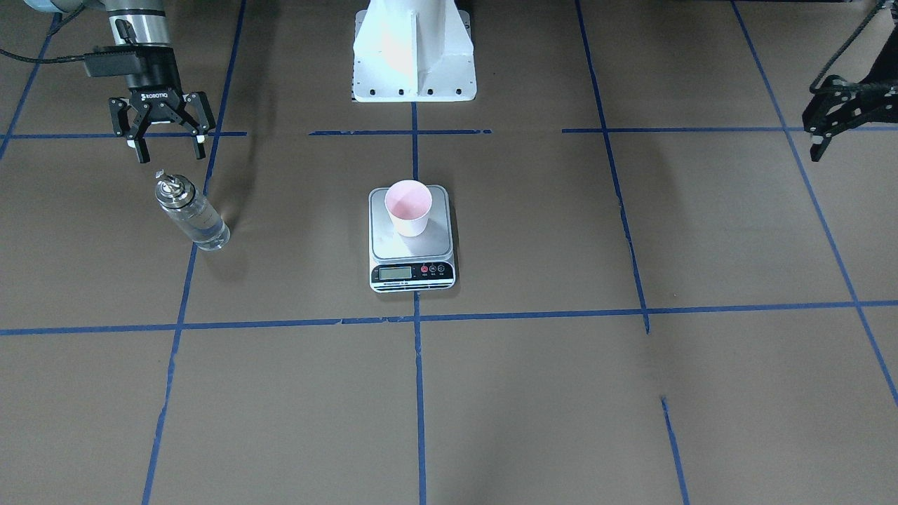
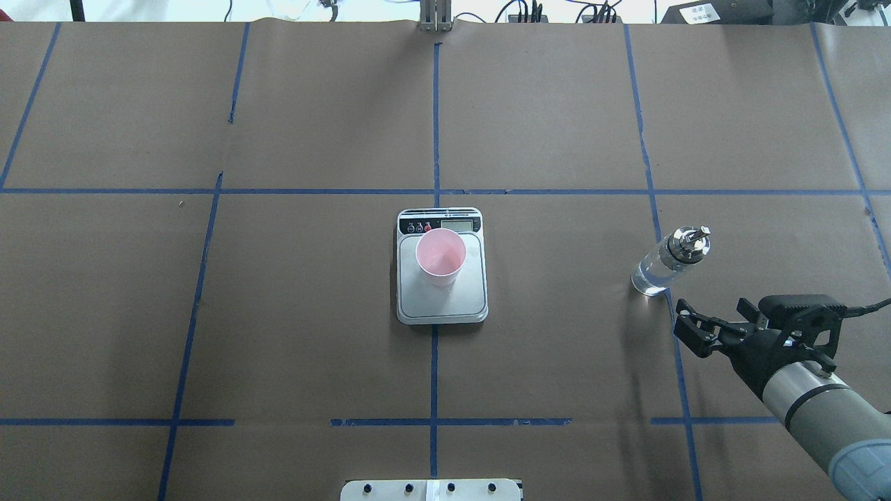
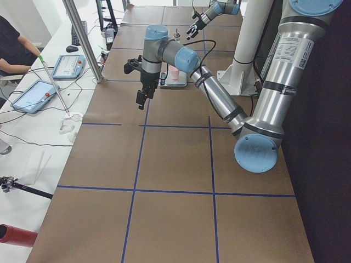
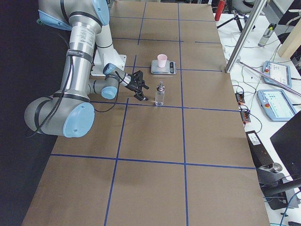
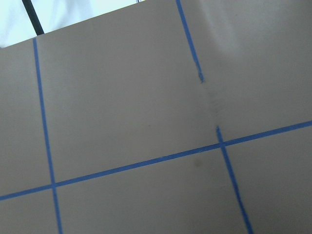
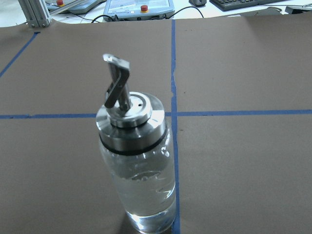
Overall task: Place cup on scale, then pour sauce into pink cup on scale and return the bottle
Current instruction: 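Lower the right gripper beside the glass sauce bottle, then close the right gripper around the bottle's metal spout top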
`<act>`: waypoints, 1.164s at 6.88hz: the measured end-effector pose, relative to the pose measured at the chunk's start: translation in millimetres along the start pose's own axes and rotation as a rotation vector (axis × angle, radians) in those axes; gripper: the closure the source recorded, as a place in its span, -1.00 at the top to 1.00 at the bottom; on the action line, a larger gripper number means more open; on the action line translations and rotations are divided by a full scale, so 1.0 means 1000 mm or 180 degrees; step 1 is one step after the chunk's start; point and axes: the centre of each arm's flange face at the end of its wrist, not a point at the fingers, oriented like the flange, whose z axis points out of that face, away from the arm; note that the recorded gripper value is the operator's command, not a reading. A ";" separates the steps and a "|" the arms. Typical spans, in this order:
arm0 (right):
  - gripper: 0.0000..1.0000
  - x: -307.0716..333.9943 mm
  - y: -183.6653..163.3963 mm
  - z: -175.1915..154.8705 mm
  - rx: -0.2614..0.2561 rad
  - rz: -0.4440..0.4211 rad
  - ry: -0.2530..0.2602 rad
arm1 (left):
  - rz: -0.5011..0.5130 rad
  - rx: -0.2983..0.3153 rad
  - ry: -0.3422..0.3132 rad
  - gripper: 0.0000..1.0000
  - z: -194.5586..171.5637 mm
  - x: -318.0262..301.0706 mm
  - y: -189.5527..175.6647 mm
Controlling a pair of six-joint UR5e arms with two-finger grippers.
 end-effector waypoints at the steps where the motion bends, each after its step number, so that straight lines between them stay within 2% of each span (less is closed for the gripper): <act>1: 1.00 -0.005 0.006 0.006 0.0162 -0.0017 0.0000 | 0.0200 -0.0081 -0.0043 1.00 0.011 -0.022 0.009; 3: 1.00 -0.013 0.026 0.029 0.0391 -0.0099 0.0050 | 0.0352 -0.0134 -0.0076 1.00 0.030 -0.049 0.017; 4: 1.00 -0.017 0.035 0.039 0.0449 -0.0134 0.0073 | 0.0371 -0.0130 -0.0080 1.00 0.036 -0.055 0.018; 8: 1.00 -0.019 0.052 0.057 0.0468 -0.0261 0.0129 | 0.0356 -0.0116 -0.0087 1.00 0.040 -0.060 0.018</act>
